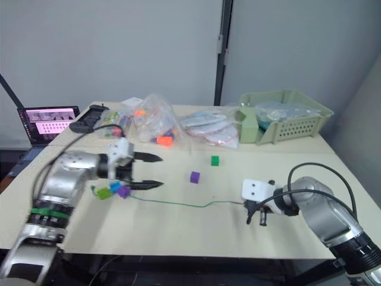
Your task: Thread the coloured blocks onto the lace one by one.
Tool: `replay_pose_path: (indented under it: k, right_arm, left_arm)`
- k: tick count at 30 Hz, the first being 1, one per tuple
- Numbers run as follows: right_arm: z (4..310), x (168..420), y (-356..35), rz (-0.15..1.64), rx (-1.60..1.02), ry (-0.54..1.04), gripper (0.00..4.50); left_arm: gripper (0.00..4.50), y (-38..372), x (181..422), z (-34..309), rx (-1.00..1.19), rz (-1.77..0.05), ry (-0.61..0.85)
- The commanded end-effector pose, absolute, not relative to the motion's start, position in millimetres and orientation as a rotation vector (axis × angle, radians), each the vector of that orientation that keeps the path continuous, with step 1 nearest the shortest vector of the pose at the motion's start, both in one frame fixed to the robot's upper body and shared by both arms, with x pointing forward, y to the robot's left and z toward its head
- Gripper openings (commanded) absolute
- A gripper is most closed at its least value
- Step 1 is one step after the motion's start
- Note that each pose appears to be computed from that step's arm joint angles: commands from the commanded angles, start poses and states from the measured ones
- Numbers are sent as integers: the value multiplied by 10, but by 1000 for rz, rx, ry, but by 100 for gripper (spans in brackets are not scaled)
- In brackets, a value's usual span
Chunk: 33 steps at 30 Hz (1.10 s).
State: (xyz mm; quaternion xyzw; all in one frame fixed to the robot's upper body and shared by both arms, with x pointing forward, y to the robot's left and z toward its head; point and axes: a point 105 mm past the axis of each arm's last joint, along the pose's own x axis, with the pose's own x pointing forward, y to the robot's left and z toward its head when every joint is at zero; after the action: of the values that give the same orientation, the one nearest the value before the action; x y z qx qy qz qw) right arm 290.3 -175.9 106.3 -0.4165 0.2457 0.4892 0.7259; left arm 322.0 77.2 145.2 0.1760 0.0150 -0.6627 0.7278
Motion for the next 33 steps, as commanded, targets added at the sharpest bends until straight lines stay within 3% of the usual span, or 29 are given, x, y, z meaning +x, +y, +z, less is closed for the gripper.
replay_pose_path:
  k: [1,6,15,21,29,33]
  right_arm:
    - [1201,2895,-1522,1127,-932,472,0]
    - [1255,2876,-1334,1160,-909,440,0]
    - [1286,2820,-1266,1173,-887,441,0]
    - [1309,2804,-1261,1171,-881,444,0]
    - [1317,2807,-1260,1166,-878,447,0]
    - [1320,2817,-1267,1162,-879,449,0]
  left_arm:
    - [447,343,3185,1364,427,-1486,-9]
    - [447,5,3113,1255,431,-1535,-34]
    - [447,-44,3081,1131,412,-1549,2]
    - [265,-53,3049,1060,417,-1560,21]
    - [265,-30,3069,1079,406,-1558,24]
    - [159,11,3062,1068,399,-1569,39]
